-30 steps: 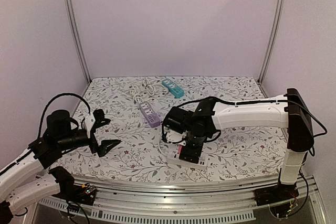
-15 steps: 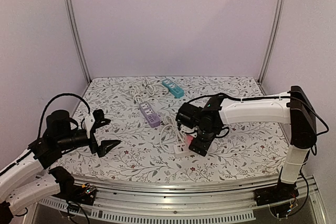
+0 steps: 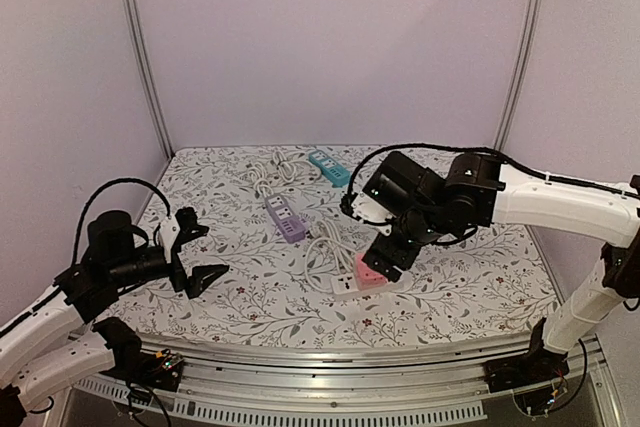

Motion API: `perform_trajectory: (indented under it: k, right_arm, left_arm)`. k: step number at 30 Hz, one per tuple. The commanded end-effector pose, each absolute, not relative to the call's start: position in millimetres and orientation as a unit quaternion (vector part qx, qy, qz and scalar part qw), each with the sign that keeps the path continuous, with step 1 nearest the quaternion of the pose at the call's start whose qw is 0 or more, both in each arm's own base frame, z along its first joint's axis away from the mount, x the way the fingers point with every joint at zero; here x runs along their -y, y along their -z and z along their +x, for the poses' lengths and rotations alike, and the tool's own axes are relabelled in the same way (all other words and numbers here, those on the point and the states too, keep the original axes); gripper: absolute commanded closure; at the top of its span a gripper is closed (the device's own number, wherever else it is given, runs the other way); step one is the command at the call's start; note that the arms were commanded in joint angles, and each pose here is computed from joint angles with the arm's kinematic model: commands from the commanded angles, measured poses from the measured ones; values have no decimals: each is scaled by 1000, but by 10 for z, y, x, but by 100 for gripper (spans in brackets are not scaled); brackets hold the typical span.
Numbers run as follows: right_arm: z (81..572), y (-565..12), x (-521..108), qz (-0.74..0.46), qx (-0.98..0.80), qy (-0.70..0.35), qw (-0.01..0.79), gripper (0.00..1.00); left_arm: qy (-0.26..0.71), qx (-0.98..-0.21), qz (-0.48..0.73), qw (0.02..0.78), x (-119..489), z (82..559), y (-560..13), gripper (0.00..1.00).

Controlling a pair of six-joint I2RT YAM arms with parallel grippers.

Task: Insert the plug

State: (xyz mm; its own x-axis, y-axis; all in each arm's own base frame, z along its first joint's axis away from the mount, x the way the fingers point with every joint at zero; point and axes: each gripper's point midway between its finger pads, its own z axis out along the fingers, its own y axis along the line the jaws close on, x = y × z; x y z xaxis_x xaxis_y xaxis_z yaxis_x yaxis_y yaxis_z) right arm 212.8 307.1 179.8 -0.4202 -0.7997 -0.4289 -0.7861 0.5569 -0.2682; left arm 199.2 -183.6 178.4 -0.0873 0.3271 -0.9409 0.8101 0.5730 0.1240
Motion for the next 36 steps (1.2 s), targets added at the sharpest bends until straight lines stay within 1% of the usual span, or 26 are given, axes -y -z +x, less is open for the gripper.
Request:
perform_trajectory:
  k: [1, 4, 5, 6, 9, 12, 14, 16, 18, 19, 20, 24, 26, 29, 32, 36]
  right_arm:
    - [2132, -2145, -3780, -496, -808, -52, 315, 10]
    - [2335, -2047, -4233, -464, -826, -52, 317, 31]
    - [2371, -1826, -4349, -463, -832, -40, 303, 35]
    - [2378, -1739, -4430, -458, -836, -38, 299, 38]
    - [2398, -1353, -4602, -439, -854, -24, 279, 38]
    - [2429, -1026, -4705, -394, -880, -30, 264, 43]
    - [2462, -847, -4707, -375, -889, -18, 261, 43]
    - [2509, -639, -4669, -358, -897, 4, 259, 40]
    - [2542, -494, -4654, -350, -901, 14, 255, 40]
    - [2555, -395, -4647, -349, -904, 16, 248, 43]
    - [2572, -344, -4649, -346, -906, 13, 244, 48]
    - [2689, -108, -4463, -321, -921, 13, 218, 70]
    - [2750, -88, -4341, -307, -926, 16, 219, 81]
    - [2854, -116, -4073, -286, -931, 36, 225, 87]
    - [2971, -72, -3661, -262, -936, 73, 224, 88]
    - [3051, -96, -3121, -230, -943, 95, 219, 89]
  left_arm:
    - [202, -719, 371, 552, 1720, 2126, -1770, 2]
    - [179, -726, 348, 565, 1610, 2226, -1812, 2]
    - [169, -729, 338, 571, 1556, 2265, -1830, 2]
    - [159, -730, 329, 577, 1501, 2298, -1852, 2]
    - [141, -731, 313, 590, 1387, 2359, -1890, 2]
    - [138, -730, 310, 594, 1361, 2370, -1895, 2]
    - [138, -731, 310, 592, 1358, 2371, -1887, 3]
    - [138, -731, 311, 592, 1358, 2370, -1877, 3]
    - [137, -731, 311, 592, 1351, 2371, -1872, 3]
    - [136, -730, 311, 593, 1347, 2373, -1875, 3]
    - [136, -730, 310, 594, 1342, 2374, -1876, 3]
    - [133, -730, 309, 595, 1320, 2375, -1882, 3]
    - [131, -729, 307, 597, 1304, 2381, -1892, 3]
    - [128, -731, 304, 597, 1281, 2395, -1887, 3]
    - [128, -732, 303, 596, 1270, 2399, -1877, 3]
    - [126, -731, 303, 598, 1256, 2400, -1884, 3]
